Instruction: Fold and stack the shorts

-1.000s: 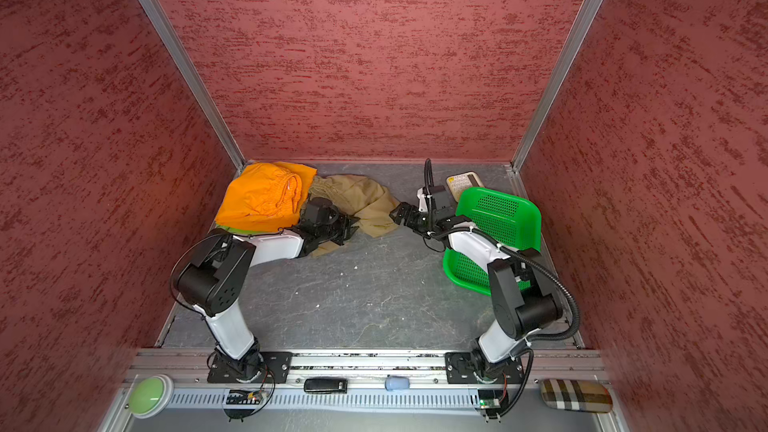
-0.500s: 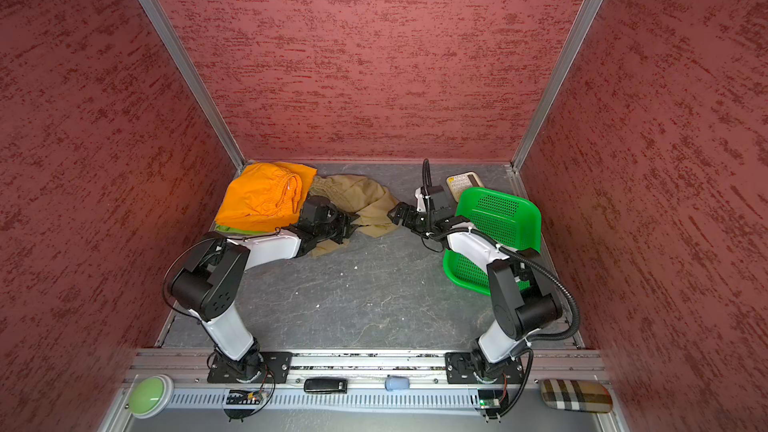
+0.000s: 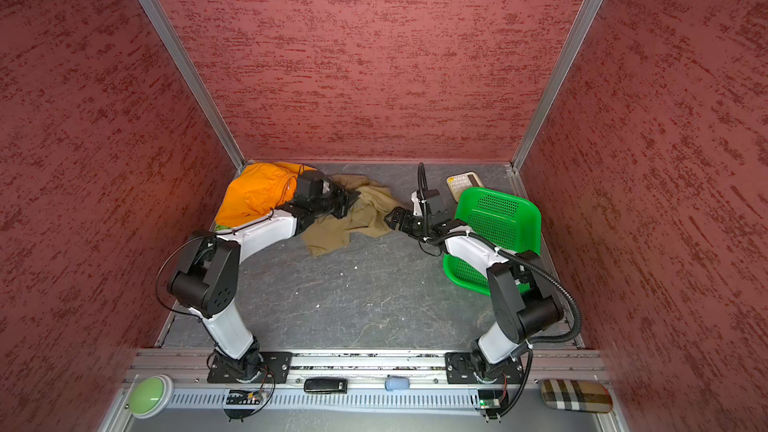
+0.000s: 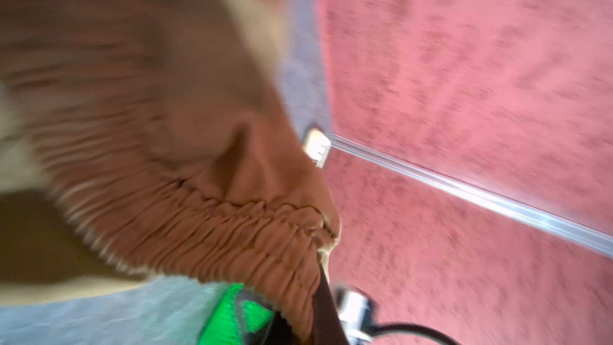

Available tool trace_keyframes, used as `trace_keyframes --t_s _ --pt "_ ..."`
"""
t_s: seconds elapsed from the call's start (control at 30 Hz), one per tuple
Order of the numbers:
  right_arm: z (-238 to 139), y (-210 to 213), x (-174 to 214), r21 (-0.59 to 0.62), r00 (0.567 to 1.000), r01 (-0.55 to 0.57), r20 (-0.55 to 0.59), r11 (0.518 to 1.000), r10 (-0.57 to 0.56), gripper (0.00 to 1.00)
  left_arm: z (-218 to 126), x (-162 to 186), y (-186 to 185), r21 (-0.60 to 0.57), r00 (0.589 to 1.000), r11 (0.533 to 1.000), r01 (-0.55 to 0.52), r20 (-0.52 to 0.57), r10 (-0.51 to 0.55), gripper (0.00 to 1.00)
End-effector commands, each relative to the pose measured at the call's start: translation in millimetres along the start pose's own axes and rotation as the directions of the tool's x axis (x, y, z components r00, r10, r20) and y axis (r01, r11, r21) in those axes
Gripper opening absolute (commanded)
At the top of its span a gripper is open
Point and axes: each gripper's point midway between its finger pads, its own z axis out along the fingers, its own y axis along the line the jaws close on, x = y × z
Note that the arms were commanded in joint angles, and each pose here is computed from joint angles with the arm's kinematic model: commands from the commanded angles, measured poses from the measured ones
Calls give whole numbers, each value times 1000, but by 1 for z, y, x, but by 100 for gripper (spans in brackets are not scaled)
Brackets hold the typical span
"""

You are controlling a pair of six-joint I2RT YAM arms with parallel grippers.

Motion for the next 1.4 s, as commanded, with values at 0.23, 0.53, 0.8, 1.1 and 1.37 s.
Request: trace_keyframes --t_s 0.23,0.53,0.8,1.1,1.37 --pt "48 26 31 -51 999 27 -29 998 -28 99 -38 -5 -70 14 970 972 -234 -63 235 0" --pt "66 22 32 -26 999 33 -23 999 -34 99 -98 -51 -100 9 958 958 -288 13 287 0" --pt "85 45 45 -20 1000 -20 11 1000 20 99 -121 -77 -107 29 962 962 -271 45 269 0" --pt "120 48 60 -37 993 -101 61 994 103 92 -132 -97 -116 50 965 965 -257 70 253 0" --pt "147 35 67 -6 961 -239 140 971 237 62 -131 -100 -120 67 968 967 -247 69 243 0"
